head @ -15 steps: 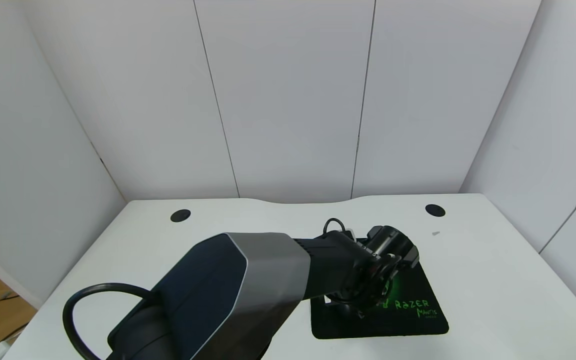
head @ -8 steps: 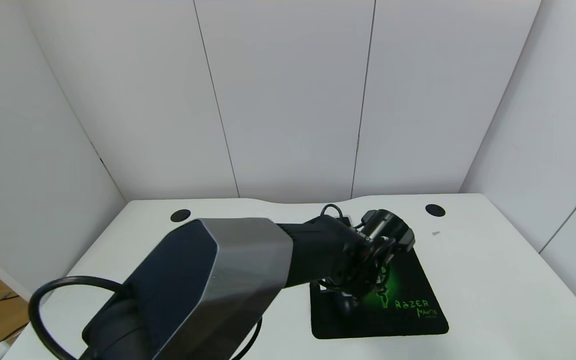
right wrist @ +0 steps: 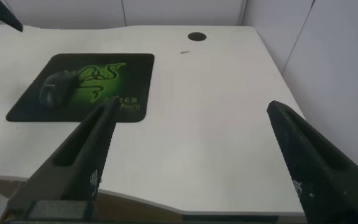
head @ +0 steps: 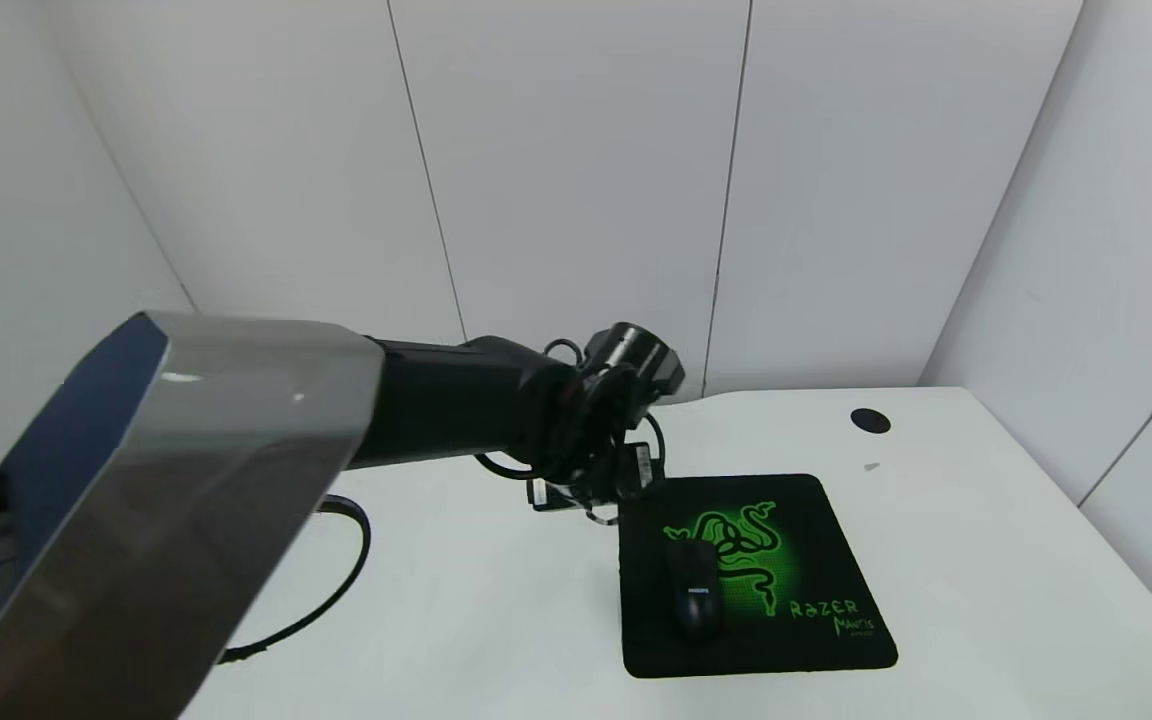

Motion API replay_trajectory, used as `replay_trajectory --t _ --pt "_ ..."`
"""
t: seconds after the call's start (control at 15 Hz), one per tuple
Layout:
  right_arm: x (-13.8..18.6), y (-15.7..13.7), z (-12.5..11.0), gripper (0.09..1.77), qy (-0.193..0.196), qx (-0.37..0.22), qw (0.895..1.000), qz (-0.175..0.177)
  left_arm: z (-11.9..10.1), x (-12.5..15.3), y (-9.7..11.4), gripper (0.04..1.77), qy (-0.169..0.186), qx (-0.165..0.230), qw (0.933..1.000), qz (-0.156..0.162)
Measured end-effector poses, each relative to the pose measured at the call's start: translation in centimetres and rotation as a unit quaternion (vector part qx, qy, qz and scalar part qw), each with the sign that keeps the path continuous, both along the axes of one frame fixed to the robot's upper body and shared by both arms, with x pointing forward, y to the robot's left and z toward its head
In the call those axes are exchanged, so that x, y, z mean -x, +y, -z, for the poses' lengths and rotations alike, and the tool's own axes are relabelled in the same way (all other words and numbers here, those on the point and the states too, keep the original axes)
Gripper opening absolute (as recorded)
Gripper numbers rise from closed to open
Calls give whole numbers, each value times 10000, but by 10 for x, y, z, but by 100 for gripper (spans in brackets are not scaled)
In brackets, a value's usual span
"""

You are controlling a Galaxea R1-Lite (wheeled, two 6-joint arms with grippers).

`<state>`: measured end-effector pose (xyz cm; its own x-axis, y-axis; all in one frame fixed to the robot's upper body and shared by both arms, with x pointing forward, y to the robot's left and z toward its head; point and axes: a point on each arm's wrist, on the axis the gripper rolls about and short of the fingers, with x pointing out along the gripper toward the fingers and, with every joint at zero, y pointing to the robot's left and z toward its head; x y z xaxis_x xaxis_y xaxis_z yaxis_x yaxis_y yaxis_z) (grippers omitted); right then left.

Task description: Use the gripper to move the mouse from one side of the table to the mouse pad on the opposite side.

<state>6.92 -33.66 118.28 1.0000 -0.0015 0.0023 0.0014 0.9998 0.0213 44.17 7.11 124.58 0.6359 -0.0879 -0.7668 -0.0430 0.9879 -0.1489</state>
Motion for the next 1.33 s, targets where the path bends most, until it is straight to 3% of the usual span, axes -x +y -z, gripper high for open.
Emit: replay_trajectory --t 0.27,0.53,1.0,1.33 --pt "0 0 0 171 0 6 10000 2 -1 -6 55 170 -515 -18 9987 47" --pt "0 0 0 171 -2 4 10000 4 -12 11 109 170 -521 -28 9986 -118" --pt "0 0 0 171 0 6 10000 0 -31 54 169 171 -1100 -242 9933 -256" --pt "0 0 0 171 0 4 10000 0 -51 98 212 172 -1357 -63 9901 -364"
